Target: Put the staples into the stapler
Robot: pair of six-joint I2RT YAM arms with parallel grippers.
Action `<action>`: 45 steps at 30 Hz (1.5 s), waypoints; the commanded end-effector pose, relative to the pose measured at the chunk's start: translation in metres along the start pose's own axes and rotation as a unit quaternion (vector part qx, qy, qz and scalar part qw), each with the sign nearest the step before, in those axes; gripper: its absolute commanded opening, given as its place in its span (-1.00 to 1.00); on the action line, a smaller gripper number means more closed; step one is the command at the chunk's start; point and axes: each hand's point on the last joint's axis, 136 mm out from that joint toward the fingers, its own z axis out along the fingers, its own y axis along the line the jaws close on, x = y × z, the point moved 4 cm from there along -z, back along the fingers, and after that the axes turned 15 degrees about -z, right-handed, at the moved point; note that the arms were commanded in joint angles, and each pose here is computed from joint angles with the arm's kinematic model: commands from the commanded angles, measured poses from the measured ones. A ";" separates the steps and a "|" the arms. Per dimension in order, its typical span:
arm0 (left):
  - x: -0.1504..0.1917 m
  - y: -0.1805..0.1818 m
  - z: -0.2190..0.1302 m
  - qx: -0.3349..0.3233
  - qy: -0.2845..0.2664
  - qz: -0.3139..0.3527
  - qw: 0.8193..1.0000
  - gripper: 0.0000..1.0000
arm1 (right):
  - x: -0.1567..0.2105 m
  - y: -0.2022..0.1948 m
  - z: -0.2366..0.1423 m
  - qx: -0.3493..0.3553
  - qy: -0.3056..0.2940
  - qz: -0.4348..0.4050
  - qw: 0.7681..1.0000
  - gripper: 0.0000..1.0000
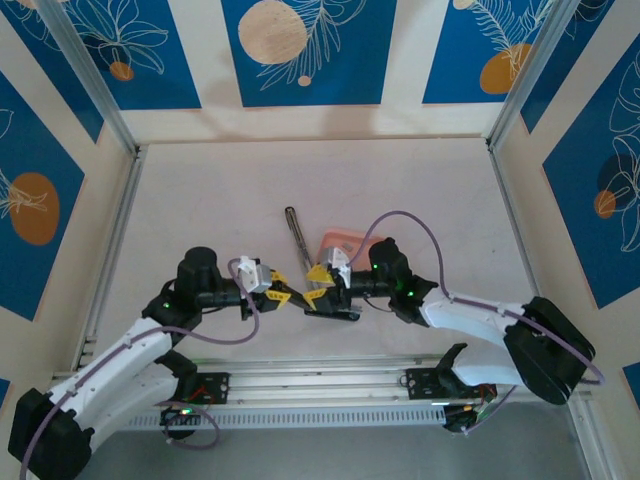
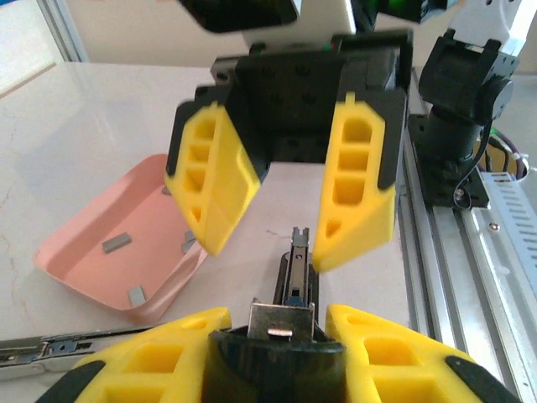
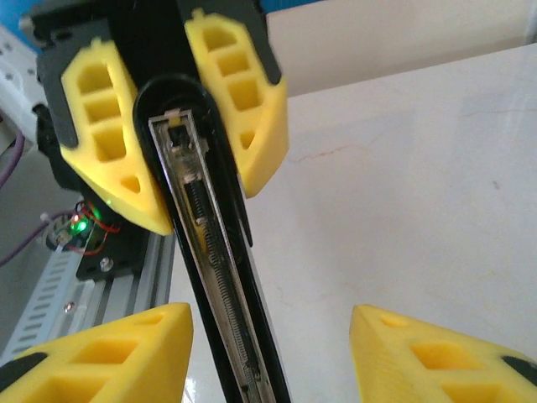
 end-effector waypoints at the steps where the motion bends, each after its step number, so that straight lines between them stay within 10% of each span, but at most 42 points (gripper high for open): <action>1: -0.013 -0.007 -0.008 -0.007 0.012 0.039 0.999 -0.61 | 0.007 -0.006 -0.012 0.035 0.028 0.072 0.996 0.07; 17: -0.016 -0.024 -0.024 -0.013 0.077 0.059 0.995 -0.60 | 0.019 -0.019 -0.036 0.084 0.100 0.345 0.929 0.07; 45: -0.002 -0.020 -0.032 -0.024 0.169 0.087 0.981 -0.58 | 0.098 0.006 -0.047 0.108 0.243 0.554 0.789 0.04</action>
